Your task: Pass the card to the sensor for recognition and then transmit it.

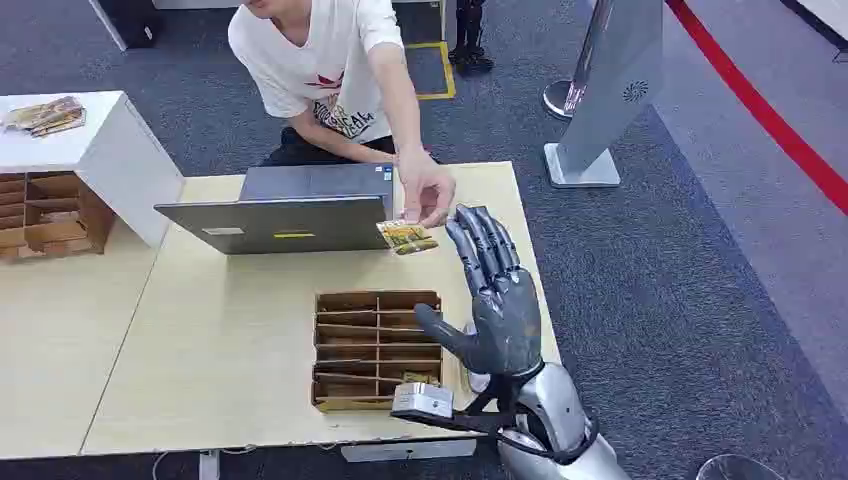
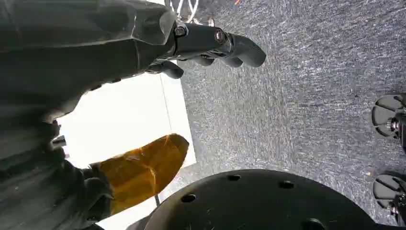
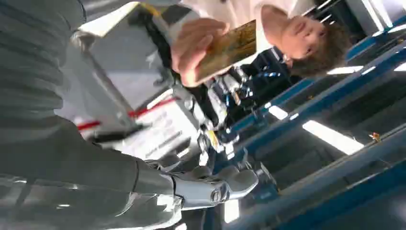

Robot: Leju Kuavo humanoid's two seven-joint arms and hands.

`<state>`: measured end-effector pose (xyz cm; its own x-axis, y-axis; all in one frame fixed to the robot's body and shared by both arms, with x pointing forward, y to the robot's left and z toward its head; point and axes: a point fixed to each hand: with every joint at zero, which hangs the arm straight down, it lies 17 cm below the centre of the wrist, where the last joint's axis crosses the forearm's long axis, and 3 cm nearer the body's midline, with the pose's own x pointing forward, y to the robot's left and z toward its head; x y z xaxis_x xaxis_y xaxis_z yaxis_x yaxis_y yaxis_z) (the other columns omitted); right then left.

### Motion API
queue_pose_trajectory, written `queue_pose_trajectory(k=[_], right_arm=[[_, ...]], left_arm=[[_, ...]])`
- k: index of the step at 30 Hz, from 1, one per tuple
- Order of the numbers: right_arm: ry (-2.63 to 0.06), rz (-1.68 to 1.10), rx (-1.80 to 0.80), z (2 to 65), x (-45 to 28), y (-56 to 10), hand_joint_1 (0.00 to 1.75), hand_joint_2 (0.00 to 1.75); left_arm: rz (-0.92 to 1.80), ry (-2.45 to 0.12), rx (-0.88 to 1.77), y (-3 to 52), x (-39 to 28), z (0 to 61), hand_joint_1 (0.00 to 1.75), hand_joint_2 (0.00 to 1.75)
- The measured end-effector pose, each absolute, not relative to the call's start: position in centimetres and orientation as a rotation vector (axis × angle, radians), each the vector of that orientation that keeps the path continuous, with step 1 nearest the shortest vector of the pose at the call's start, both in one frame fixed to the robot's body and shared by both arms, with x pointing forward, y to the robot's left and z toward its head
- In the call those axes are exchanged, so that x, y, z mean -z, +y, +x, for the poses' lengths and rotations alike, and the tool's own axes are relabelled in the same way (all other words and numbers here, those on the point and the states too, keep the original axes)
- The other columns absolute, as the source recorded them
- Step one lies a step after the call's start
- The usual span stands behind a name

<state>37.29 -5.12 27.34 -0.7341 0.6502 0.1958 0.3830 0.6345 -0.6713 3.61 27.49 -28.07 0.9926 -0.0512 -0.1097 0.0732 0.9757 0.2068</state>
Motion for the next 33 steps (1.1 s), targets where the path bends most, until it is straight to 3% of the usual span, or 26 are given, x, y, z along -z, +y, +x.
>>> queue_pose_trajectory(k=[12, 13, 14, 15, 33], right_arm=[[-2.482, -1.107, -1.039, 38.3, -28.7, -3.1, 0.03, 1.75], [-2.482, -1.11, -1.04, 38.3, -28.7, -3.1, 0.35, 1.75], [-2.482, -1.114, -1.044, 38.3, -28.7, -3.0, 1.41, 1.75], [-2.483, -1.118, -1.046, 38.3, -28.8, -2.9, 1.75, 1.75], [-2.476, -1.085, -1.022, 38.9, -28.9, -1.9, 1.75, 1.75]], left_arm=[[0.209, 0.1, 0.116, 27.5, 28.1, 3.7, 0.0, 1.75], [0.209, 0.1, 0.117, 27.5, 28.1, 3.7, 0.0, 1.75], [0.209, 0.1, 0.118, 27.5, 28.1, 3.7, 0.0, 1.75], [0.209, 0.1, 0.12, 27.5, 28.1, 3.7, 0.0, 1.75], [0.206, 0.103, 0.134, 27.2, 28.0, 3.7, 0.0, 1.75]])
